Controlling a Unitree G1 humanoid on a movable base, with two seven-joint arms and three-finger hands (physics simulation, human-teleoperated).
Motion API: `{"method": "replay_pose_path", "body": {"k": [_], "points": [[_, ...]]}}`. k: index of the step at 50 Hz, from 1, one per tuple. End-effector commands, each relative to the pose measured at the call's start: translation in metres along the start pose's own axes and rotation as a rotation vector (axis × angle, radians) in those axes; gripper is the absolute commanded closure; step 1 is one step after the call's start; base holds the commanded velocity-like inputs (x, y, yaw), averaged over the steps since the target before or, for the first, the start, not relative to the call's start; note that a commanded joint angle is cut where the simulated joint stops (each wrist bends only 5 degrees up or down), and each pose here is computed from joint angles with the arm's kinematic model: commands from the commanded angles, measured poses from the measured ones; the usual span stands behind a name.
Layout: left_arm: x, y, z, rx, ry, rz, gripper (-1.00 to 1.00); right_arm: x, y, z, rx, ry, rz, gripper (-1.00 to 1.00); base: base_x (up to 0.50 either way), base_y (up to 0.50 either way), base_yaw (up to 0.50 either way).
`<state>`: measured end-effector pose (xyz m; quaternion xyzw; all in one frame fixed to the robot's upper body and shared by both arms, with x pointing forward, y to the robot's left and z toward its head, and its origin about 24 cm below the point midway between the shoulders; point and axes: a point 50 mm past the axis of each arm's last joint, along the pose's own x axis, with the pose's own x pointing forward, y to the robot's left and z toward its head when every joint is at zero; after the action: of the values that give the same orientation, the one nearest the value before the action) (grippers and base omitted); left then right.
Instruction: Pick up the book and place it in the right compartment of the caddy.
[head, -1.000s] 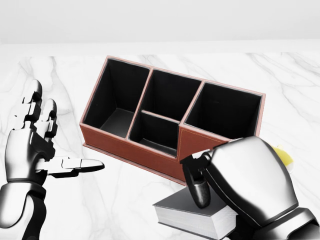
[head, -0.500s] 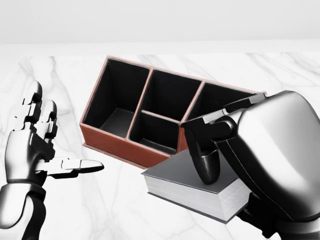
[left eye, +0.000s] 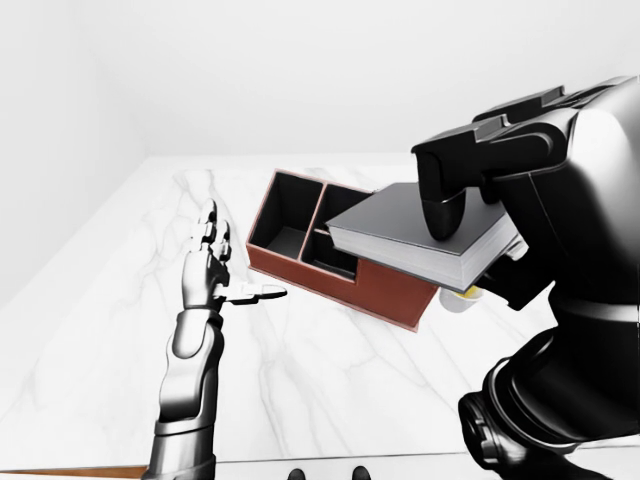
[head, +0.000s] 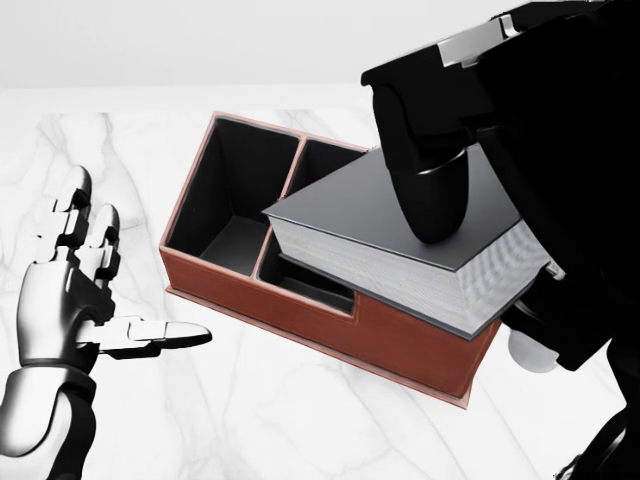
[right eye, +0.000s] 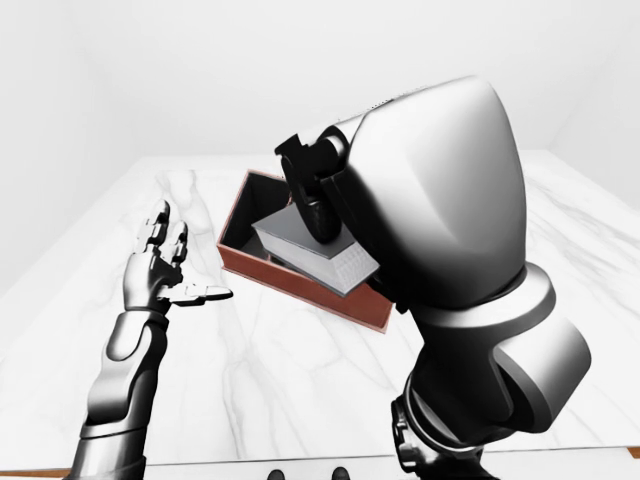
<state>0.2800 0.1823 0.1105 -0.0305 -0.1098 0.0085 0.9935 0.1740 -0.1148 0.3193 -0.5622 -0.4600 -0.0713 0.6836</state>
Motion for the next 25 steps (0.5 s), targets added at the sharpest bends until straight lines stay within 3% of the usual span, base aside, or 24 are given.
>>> {"method": "replay_pose_path", "body": {"k": [1,14,25], "points": [[0.000,-0.002,0.001,0.001,-0.004,-0.009,-1.00,0.033,-0.017,-0.011,-0.082,-0.022,-0.044,1.00,0.00,0.00,0.00],[0.004,0.004,0.001,-0.004,-0.004,0.000,-1.00,0.083,0.002,-0.048,-0.061,0.065,0.129,1.00,0.00,0.00,0.00],[0.006,0.010,0.002,-0.011,-0.004,0.010,-1.00,0.117,0.049,-0.099,0.010,0.245,0.399,1.00,0.00,0.00,0.00]]}}
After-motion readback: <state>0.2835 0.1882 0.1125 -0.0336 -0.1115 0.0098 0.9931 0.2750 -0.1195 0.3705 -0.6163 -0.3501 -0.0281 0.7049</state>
